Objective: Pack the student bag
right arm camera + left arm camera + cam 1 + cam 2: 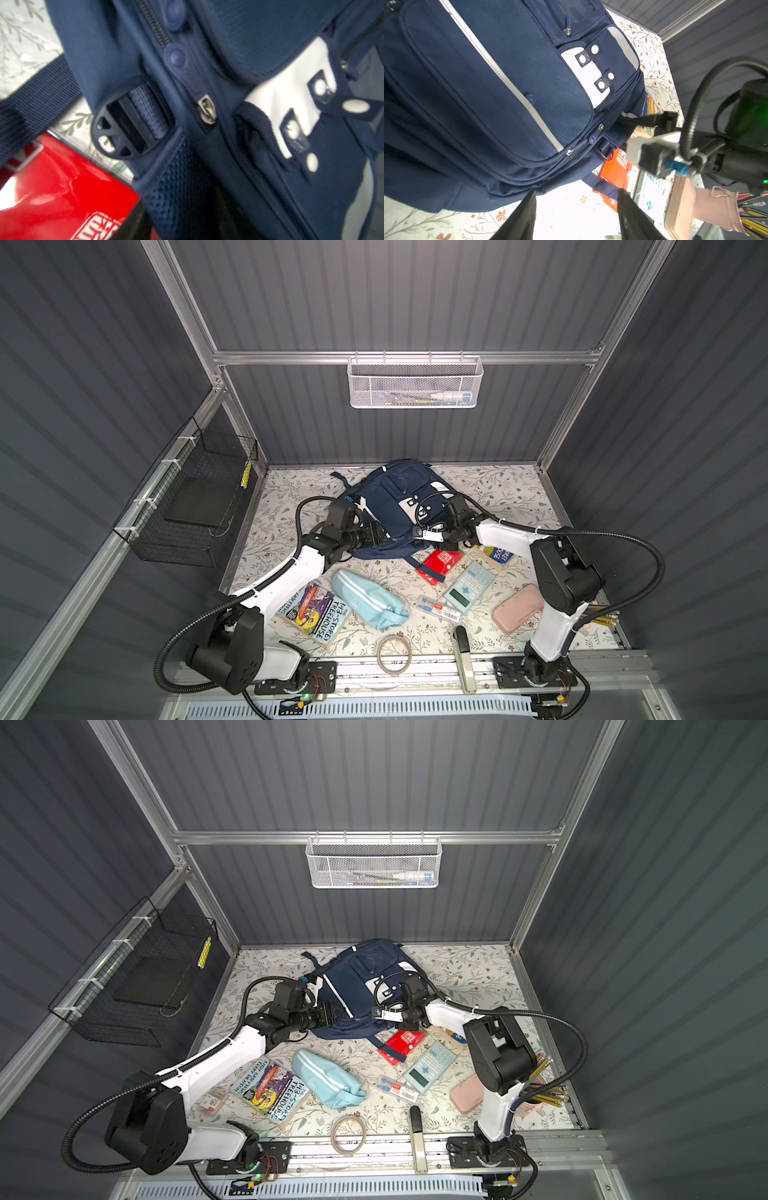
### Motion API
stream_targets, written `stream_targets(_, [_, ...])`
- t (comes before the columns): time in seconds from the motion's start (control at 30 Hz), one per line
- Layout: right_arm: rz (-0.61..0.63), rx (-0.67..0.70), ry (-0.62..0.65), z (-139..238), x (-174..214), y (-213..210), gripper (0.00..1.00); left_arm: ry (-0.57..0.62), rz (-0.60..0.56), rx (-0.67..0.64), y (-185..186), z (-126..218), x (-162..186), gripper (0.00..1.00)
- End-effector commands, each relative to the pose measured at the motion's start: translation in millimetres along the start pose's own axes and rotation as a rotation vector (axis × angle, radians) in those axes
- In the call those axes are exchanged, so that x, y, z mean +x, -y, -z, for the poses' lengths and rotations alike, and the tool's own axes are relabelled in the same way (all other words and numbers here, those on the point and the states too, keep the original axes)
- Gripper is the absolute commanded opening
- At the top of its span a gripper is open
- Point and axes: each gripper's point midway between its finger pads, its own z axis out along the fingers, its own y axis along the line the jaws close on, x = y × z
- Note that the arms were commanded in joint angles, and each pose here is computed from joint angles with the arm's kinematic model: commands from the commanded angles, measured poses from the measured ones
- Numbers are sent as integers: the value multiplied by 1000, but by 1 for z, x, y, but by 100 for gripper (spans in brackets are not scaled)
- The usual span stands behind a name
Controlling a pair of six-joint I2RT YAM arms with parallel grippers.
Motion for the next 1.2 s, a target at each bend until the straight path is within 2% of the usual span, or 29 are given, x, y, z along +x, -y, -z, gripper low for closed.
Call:
stream_targets(0.0, [21,32,10,4,-9,14,0,-1,12,29,4,3,3,61])
stream_targets(0.2, [-115,-56,250,59,-56,30,0,38,-76,63,20,11,-4,58])
stream_targets(0.33, [-180,-132,305,83,-76,35,0,37,-202,93,63,-5,19,56])
stream_targets(0.4, [-212,-154,341,92,-84,39,0,70,-277,73,78,-13,29,52])
stream_targets(0.5, [-254,-159,388,100,-86,46,0,118,-251,95,78,-27,32,52])
stream_targets(0.67, [-258,-173,422,106,-89,42,0,121,-290,4,68,-55,28,54])
stream_targets(0.77, [-278,-206,472,116,-96,41,0,170,-295,-110,55,-62,19,56])
stream_targets(0.87, [-288,-236,522,124,-102,37,0,220,-304,-99,58,-70,12,57])
stream_targets(1.03, [-298,-250,492,117,-96,34,0,237,-325,-6,83,-77,10,58])
stream_targets(1.17, [-301,-257,471,114,-92,29,0,243,-298,-105,68,-85,9,60])
